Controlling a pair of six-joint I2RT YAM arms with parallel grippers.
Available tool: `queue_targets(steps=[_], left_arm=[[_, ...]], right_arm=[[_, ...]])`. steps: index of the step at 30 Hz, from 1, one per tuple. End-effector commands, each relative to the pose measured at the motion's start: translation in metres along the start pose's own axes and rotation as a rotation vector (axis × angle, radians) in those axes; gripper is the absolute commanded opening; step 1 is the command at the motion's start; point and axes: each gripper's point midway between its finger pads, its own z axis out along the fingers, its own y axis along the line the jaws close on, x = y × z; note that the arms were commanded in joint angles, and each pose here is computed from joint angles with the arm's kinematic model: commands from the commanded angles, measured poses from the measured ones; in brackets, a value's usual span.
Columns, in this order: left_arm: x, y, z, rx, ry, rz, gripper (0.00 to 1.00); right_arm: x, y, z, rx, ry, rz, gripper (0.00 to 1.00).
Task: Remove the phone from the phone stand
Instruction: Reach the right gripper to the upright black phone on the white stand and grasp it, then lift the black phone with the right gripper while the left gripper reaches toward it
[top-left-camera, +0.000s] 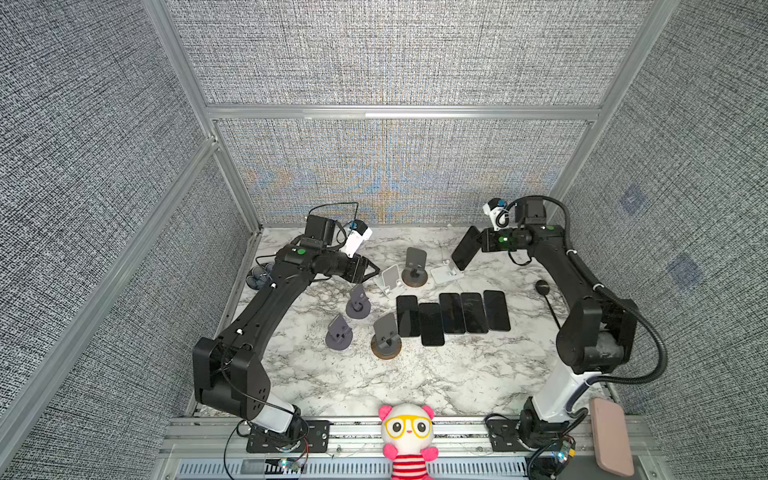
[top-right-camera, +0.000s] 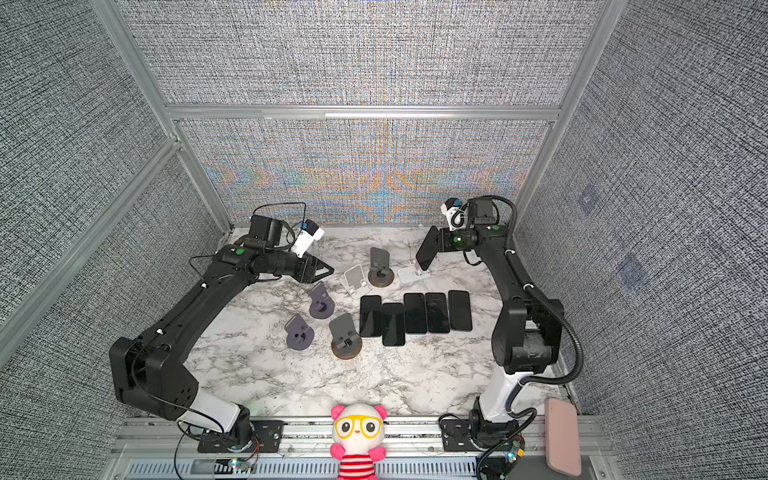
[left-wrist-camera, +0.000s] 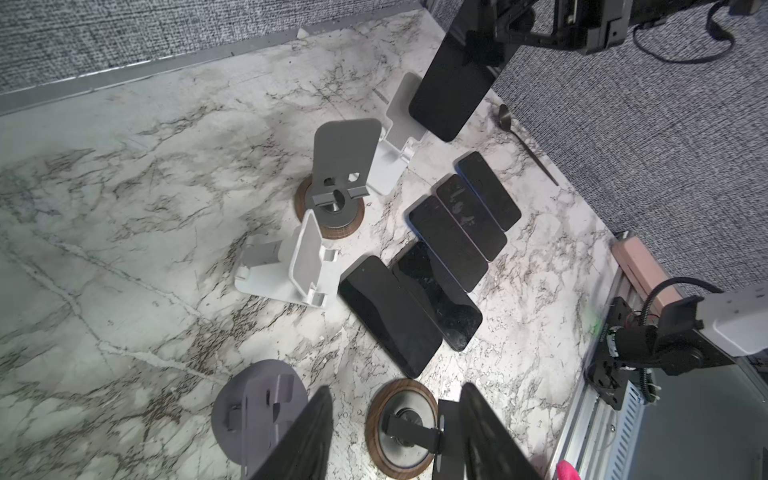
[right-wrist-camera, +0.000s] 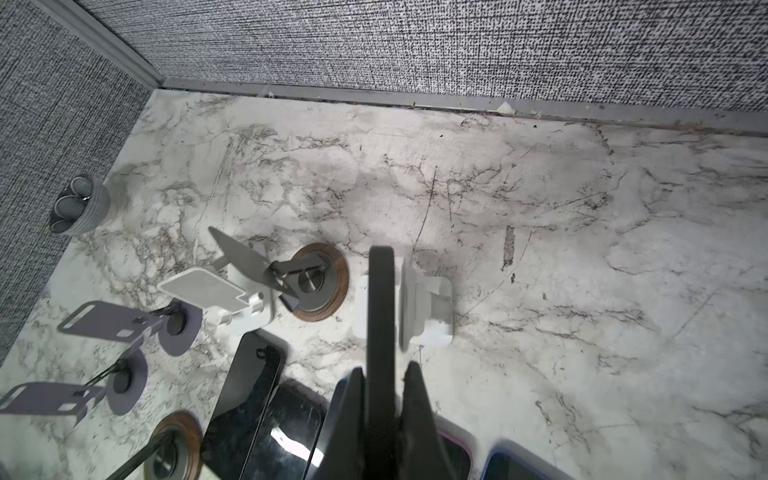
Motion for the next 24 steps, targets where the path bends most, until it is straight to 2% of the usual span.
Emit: queue_targets(steps=[1,4,7,13,16,19,20,24], left_arm=[[-0.008,-0.025,-0.002,0.142,-0.028,0.034,0.60],[-0.012,-0.046,0.001,0.242,-0.023,0.065,0.67],[-0.012,-0.057,0.012,0.250,-0.003,0.094,0.73],[-0.017,-0.095,0.032,0.407,-0.018,0.137,0.72],[-0.016,-0.113,0.042,0.494,-0.004,0.143,0.66],[-0.012,-0.116,0.055,0.503,0.023,0.126,0.45],[-0.011,-0.117,0.059,0.507,0.029,0.116,0.42],[-0.012,-0.123,0.069,0.543,0.033,0.096,0.41]], right_arm=[[0.025,0.032,-0.023,-0.103,0.113,0.000,0.00],[0.046,0.055,-0.044,-0.172,0.171,-0.007,0.00],[0.064,0.079,-0.061,-0.274,0.187,-0.025,0.00],[0.083,0.134,-0.088,-0.554,0.140,-0.114,0.00],[0.088,0.147,-0.095,-0.640,0.136,-0.142,0.00],[0.090,0.155,-0.096,-0.692,0.144,-0.149,0.00],[0.090,0.157,-0.095,-0.704,0.147,-0.150,0.00],[0.089,0.166,-0.090,-0.757,0.149,-0.167,0.01]])
